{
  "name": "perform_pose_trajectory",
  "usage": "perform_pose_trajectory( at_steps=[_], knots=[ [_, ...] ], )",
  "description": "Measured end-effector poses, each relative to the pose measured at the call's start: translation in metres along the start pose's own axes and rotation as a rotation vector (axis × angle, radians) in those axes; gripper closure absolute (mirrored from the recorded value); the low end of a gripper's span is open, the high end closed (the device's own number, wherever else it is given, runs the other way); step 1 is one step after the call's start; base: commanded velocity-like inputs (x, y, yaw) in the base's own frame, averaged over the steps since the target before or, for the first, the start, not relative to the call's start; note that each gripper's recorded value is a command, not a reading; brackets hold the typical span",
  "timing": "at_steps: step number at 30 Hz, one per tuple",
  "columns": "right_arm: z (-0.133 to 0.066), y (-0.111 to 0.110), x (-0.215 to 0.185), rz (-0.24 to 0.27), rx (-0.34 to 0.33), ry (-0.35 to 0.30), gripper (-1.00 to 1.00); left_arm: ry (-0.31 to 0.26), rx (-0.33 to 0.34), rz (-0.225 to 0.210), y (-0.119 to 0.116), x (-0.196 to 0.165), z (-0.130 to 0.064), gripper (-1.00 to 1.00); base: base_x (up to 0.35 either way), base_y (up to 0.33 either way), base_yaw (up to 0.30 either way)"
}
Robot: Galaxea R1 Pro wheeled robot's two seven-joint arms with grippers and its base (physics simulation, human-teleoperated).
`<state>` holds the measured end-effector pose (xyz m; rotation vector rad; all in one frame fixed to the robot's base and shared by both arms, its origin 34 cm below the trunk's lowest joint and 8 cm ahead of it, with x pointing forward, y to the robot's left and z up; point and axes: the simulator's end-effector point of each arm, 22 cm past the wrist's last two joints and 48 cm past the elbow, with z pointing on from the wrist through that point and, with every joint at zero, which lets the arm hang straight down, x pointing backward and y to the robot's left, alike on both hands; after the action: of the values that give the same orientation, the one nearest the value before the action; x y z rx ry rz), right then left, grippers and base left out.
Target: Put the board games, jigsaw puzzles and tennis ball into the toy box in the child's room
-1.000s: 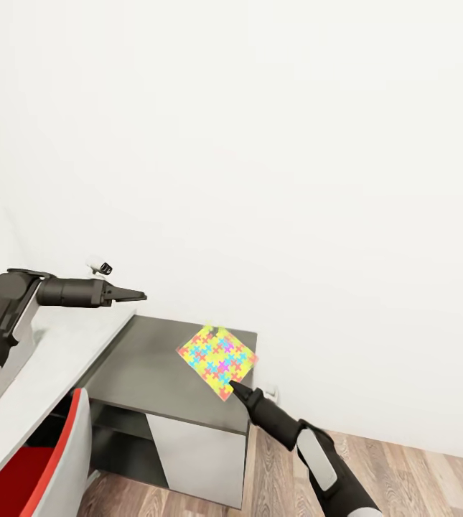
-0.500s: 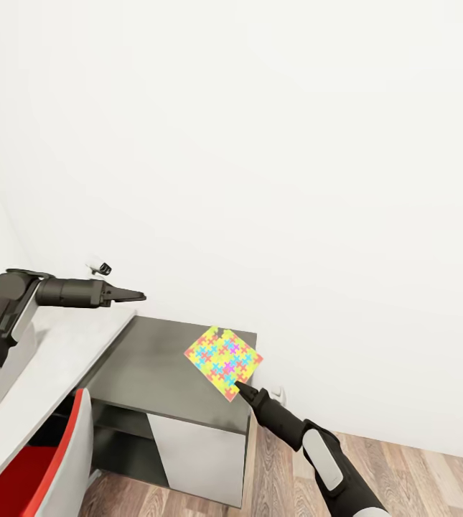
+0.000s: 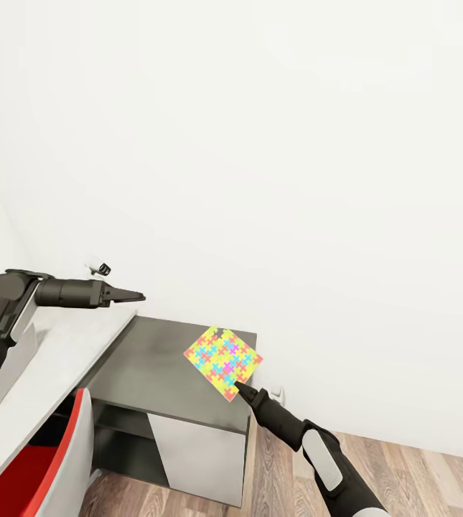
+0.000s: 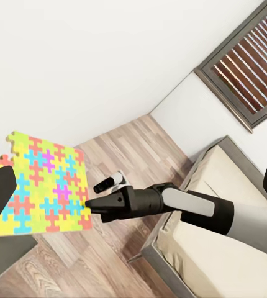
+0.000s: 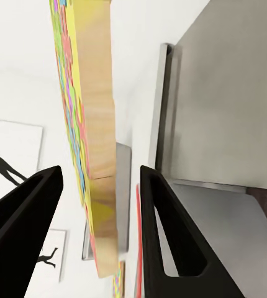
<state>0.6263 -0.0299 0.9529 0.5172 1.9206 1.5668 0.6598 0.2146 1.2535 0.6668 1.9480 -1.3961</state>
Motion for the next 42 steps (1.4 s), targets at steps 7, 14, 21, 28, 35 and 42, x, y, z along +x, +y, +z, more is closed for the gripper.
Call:
perform_pose_trajectory(
  at_steps=[7, 14, 21, 28, 35, 42],
  knots=[
    [0.0, 0.002, -0.001, -0.004, -0.002, -0.003, 1.0, 0.001, -0.001, -0.002, -0.001, 0.002, 0.0, -1.0, 0.0, 0.0, 0.179],
    [0.0, 0.004, -0.001, -0.007, -0.003, -0.003, 1.0, 0.001, -0.001, -0.001, -0.002, 0.002, -0.001, -1.0, 0.0, 0.0, 0.084],
    [0.0, 0.003, -0.001, -0.009, 0.0, -0.002, 1.0, 0.001, -0.002, -0.001, -0.002, 0.003, -0.001, -1.0, 0.0, 0.0, 0.002],
    [0.0, 0.006, -0.003, -0.013, -0.006, -0.004, 1.0, 0.001, -0.002, -0.001, -0.002, 0.003, -0.001, -1.0, 0.0, 0.0, 0.0],
    [0.004, 0.046, -0.02, -0.079, -0.061, 0.001, 1.0, -0.003, -0.024, -0.003, 0.002, 0.002, -0.013, -1.0, 0.0, 0.0, 0.0],
    [0.001, 0.023, -0.023, -0.096, 0.163, 0.07, 1.0, -0.006, -0.032, -0.003, 0.003, 0.002, -0.018, -1.0, 0.0, 0.0, 0.0]
  ],
)
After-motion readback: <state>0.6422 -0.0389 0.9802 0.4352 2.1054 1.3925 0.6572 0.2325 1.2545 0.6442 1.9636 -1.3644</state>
